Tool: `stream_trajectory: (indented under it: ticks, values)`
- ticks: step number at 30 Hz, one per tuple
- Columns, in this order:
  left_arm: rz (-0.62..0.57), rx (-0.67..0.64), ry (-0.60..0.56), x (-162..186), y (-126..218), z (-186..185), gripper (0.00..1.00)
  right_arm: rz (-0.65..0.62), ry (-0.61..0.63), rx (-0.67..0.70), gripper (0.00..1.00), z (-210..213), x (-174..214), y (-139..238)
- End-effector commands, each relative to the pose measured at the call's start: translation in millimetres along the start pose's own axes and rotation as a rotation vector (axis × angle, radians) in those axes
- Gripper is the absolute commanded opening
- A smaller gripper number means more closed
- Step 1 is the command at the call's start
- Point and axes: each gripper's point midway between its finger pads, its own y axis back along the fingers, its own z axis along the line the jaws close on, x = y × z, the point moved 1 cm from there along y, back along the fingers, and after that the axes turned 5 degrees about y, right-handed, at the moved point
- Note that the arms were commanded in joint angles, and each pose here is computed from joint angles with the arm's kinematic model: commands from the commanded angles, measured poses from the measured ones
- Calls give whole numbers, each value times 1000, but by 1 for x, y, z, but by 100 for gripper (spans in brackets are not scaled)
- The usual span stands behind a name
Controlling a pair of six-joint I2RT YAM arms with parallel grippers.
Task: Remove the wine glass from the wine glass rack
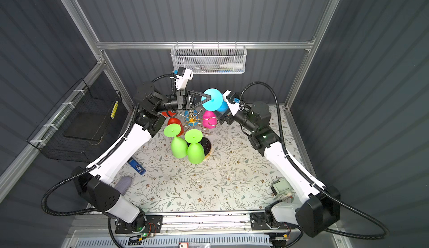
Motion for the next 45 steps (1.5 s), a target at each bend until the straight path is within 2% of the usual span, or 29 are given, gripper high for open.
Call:
stream_trajectory:
  ticks: [1,8,12,15,19,22,24,29,31,35,41,45]
  values:
    - [6,46,-47,-4,2,-17,0,-45,29,20,98,-5,-18,-1]
    - [5,47,-48,-4,2,-18,0,-40,9,10,79,-1,-17,1]
    - [4,44,-49,-5,2,-15,2,-29,-10,6,75,3,-15,4]
    - [-1,41,-52,-5,2,-14,20,-7,-38,12,73,4,-14,6]
    - [-29,23,-98,-7,5,-14,59,35,-105,33,71,3,-12,16]
    - [-55,-8,-148,-8,10,-13,75,78,-168,56,68,4,-10,31]
    - [-73,-48,-184,-8,13,-11,79,118,-210,66,67,6,-6,42]
    - [-154,-237,-319,-12,27,14,83,231,-300,88,65,13,1,73]
    - [-216,-327,-399,-16,37,26,84,286,-335,89,63,17,7,83]
    - [-311,-426,-563,-25,50,38,84,367,-387,95,62,22,16,98]
    - [-261,-463,-867,-26,37,47,77,490,-427,101,61,26,27,110]
    - [-203,-491,-1125,-18,25,56,72,546,-445,86,61,28,30,112]
